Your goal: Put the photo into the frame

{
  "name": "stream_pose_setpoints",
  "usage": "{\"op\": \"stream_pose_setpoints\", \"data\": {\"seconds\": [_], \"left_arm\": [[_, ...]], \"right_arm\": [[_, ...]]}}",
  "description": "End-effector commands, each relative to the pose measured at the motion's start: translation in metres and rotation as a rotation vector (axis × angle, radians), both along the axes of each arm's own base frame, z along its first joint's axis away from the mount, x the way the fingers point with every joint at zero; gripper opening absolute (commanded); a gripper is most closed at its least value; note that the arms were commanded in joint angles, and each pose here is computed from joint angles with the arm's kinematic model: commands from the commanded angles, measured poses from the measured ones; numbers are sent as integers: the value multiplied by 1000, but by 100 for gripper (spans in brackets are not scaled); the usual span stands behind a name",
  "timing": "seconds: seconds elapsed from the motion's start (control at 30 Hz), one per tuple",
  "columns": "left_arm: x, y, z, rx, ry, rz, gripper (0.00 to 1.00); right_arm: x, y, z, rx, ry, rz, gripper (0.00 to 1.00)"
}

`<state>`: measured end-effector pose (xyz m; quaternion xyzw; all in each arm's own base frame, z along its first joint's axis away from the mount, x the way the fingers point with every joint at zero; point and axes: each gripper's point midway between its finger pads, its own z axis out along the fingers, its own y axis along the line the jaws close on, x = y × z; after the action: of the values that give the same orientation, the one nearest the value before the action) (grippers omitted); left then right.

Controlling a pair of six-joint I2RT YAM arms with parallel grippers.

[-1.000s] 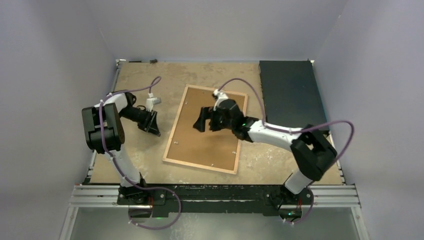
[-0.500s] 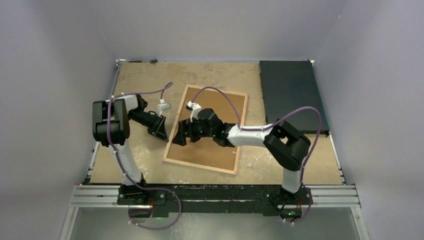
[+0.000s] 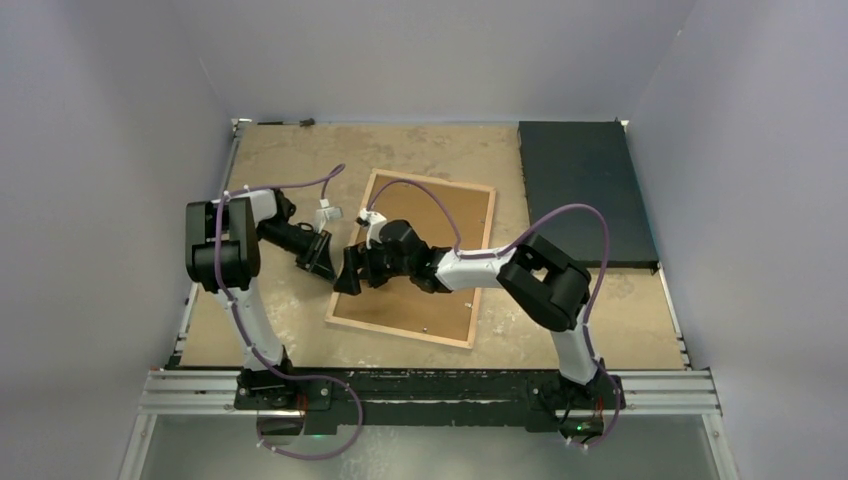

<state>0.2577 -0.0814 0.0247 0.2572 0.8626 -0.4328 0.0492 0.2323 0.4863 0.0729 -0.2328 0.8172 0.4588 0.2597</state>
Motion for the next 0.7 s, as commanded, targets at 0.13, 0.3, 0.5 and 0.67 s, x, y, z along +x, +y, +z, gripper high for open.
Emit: {"op": "stream_pose_setpoints", "data": {"seconds": [0.13, 0.3, 0.5, 0.67], "left_arm": [[7, -1, -12, 20, -60, -22, 12], [6, -1, -13, 23, -61, -23, 10], [5, 0, -12, 29, -65, -27, 9], [5, 0, -10, 31, -70, -28, 7]], "right_arm": [[-8, 18, 8, 45, -21, 65, 89], [-19, 20, 4, 42, -9, 89, 89], [-29, 23, 3, 46, 8, 114, 88], [-34, 26, 1, 43, 13, 123, 88]]}}
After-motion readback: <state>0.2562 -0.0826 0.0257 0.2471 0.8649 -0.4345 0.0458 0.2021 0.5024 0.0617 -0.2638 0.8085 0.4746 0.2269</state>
